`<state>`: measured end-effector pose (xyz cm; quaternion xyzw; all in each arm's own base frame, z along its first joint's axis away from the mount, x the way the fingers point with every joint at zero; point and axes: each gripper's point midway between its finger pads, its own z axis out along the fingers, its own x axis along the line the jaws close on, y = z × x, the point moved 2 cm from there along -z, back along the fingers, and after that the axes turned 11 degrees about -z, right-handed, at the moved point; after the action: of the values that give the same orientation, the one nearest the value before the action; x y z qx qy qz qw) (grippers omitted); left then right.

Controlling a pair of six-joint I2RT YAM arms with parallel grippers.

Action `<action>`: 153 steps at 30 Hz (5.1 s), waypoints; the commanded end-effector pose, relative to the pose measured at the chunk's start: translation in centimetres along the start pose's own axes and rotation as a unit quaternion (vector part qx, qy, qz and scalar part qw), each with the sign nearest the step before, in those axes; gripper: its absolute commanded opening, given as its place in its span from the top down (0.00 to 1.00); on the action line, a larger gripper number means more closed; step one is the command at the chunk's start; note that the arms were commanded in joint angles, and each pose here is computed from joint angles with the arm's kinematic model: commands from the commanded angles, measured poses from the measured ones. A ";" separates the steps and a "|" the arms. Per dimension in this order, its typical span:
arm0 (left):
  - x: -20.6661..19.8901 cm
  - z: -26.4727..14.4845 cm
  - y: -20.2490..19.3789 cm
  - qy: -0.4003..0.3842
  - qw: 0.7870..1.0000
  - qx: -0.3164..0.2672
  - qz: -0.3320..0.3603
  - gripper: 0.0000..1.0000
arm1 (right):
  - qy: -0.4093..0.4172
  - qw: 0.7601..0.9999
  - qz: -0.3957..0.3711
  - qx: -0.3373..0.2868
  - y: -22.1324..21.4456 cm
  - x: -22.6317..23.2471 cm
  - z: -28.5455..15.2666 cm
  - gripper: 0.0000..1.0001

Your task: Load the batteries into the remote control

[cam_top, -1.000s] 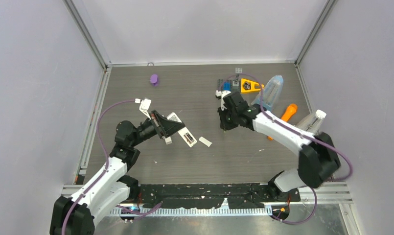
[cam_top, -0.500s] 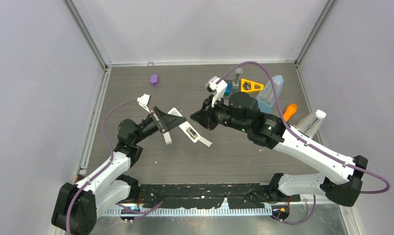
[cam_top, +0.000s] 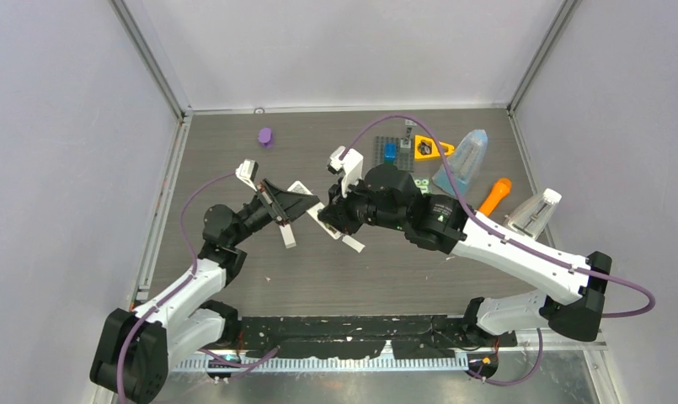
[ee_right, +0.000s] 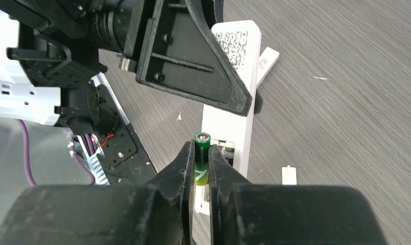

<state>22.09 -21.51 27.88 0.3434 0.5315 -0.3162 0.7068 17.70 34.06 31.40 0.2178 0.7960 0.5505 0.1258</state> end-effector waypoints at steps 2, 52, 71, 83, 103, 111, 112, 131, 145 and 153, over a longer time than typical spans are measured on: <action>-1.7 -0.1 0.4 -0.039 0.999 -0.013 0.020 1.00 | -0.018 1.000 -0.019 -0.009 1.4 -0.4 -0.7 0.91; -2.1 -0.5 0.7 -0.040 0.998 -0.030 0.029 1.00 | -0.117 0.949 0.281 -0.081 2.9 -3.1 -4.4 0.04; -4.0 -0.4 1.6 -0.057 0.996 -0.061 0.031 1.00 | 0.009 0.873 0.485 -0.051 0.2 1.0 -0.3 0.04; -4.5 -0.3 1.5 -0.078 0.994 -0.057 0.048 1.00 | -0.026 0.844 0.533 -0.061 -0.5 -0.2 0.8 0.14; -5.4 -1.0 1.8 -0.103 0.992 -0.077 0.009 1.00 | -0.016 0.839 0.543 -0.033 -1.9 0.2 1.4 0.58; -6.1 -1.1 2.1 -0.106 0.990 -0.089 -0.025 1.00 | 0.005 0.843 0.535 -0.054 -1.1 0.4 1.1 0.52; -5.9 -1.1 2.1 -0.103 0.990 -0.090 -0.026 1.00 | 0.010 0.843 0.534 -0.066 -0.6 0.4 0.9 0.39; -4.9 -0.6 2.5 -0.097 0.990 -0.091 -0.037 1.00 | -0.003 0.845 0.528 -0.086 -1.3 -1.2 0.5 0.51; -5.4 -0.2 2.9 -0.078 0.993 -0.091 -0.004 1.00 | -0.075 0.878 0.472 -0.034 -2.6 -2.7 1.4 0.73; -3.4 -0.7 3.9 -0.018 0.993 -0.114 0.035 1.00 | -0.065 0.885 0.453 -0.091 -0.3 -3.7 -0.3 0.18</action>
<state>23.90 -19.06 30.57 0.2443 0.5532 -0.2853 0.7436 19.85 33.09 28.75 0.5977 0.5618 0.5639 -0.0958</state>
